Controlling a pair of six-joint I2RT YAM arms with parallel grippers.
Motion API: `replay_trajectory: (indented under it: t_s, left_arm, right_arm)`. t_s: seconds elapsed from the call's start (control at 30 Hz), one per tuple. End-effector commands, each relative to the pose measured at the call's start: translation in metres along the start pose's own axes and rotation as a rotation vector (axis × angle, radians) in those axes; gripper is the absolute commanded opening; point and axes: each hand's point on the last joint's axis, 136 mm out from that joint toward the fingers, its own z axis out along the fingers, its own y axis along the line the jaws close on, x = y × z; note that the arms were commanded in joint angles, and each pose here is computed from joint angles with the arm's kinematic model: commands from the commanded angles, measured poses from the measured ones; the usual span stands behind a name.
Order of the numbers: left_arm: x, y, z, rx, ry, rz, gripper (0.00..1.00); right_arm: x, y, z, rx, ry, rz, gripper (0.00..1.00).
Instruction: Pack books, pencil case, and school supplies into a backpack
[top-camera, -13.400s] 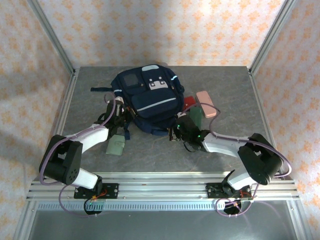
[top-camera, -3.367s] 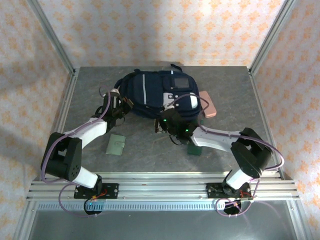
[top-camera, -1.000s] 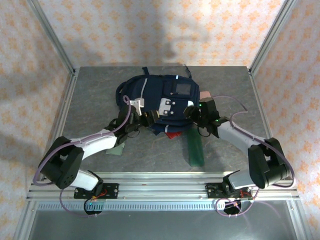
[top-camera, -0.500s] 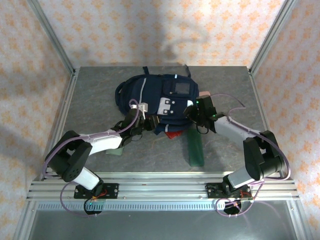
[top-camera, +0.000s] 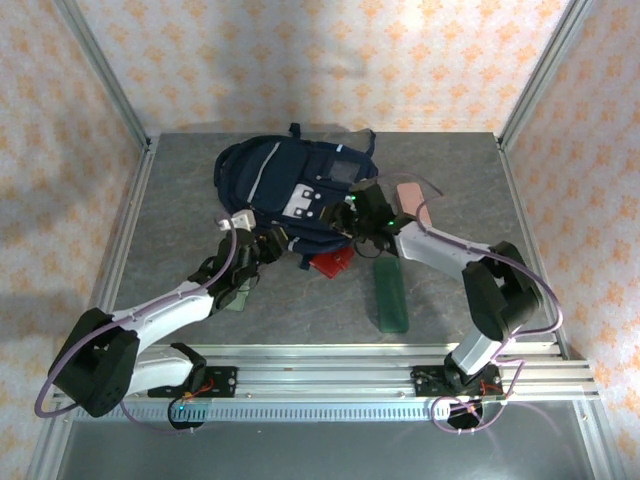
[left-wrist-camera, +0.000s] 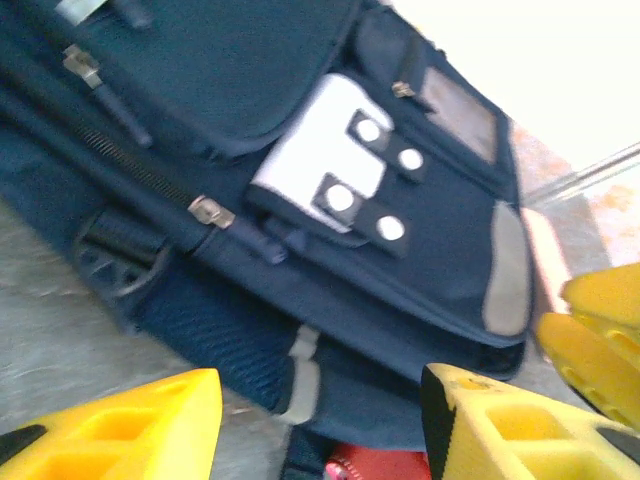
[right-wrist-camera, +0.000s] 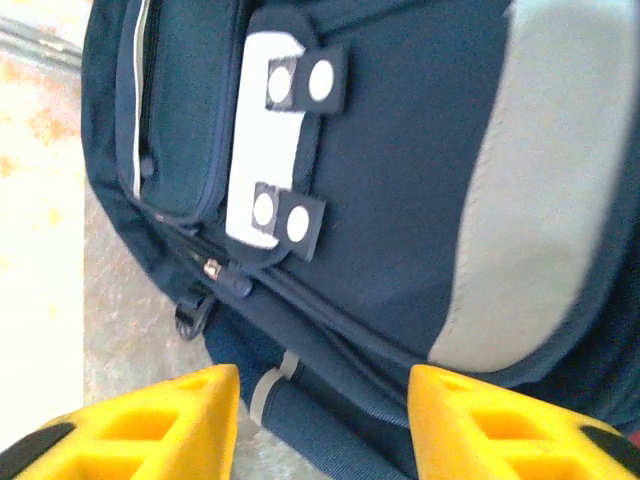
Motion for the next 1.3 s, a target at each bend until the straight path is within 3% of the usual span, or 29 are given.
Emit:
replay_trajectory:
  t_s: [0.0, 0.17, 0.27, 0.43, 0.53, 0.73, 0.87, 0.97, 1.07, 1.27]
  left_arm:
    - [0.004, 0.019, -0.003, -0.060, 0.009, -0.029, 0.55]
    - [-0.003, 0.025, -0.002, -0.067, -0.001, -0.035, 0.56]
    - [-0.006, 0.028, -0.001, -0.063, 0.000, -0.048, 0.57]
    - [-0.005, 0.025, 0.002, -0.047, 0.015, -0.055, 0.59]
    - [-0.003, 0.024, 0.003, -0.040, 0.025, -0.054, 0.61]
    - [-0.006, 0.020, 0.007, -0.035, 0.031, -0.060, 0.64]
    - [-0.017, 0.029, 0.003, -0.087, -0.010, -0.080, 0.64]
    - [-0.025, 0.041, 0.000, -0.132, -0.040, -0.110, 0.65]
    - [-0.032, 0.051, -0.003, -0.177, -0.058, -0.124, 0.66]
    - [-0.042, 0.061, -0.012, -0.203, -0.096, -0.174, 0.67]
  right_arm:
    - [-0.029, -0.023, 0.004, 0.094, -0.098, 0.057, 0.44]
    - [-0.042, -0.069, 0.016, 0.183, -0.103, 0.110, 0.44]
    - [-0.048, -0.110, 0.020, 0.336, -0.117, 0.103, 0.45]
    - [-0.085, -0.179, -0.002, 0.512, -0.202, 0.178, 0.46]
    - [-0.112, -0.190, -0.015, 0.531, -0.250, 0.193, 0.48]
    - [-0.154, -0.135, -0.036, 0.457, -0.318, 0.119, 0.49]
    - [-0.147, -0.069, -0.055, 0.302, -0.353, 0.061, 0.48]
    - [-0.125, -0.018, -0.052, 0.107, -0.297, 0.035, 0.48]
    - [-0.088, 0.028, -0.027, -0.115, -0.152, 0.035, 0.48]
    - [-0.020, 0.085, 0.040, -0.254, 0.066, -0.019, 0.52]
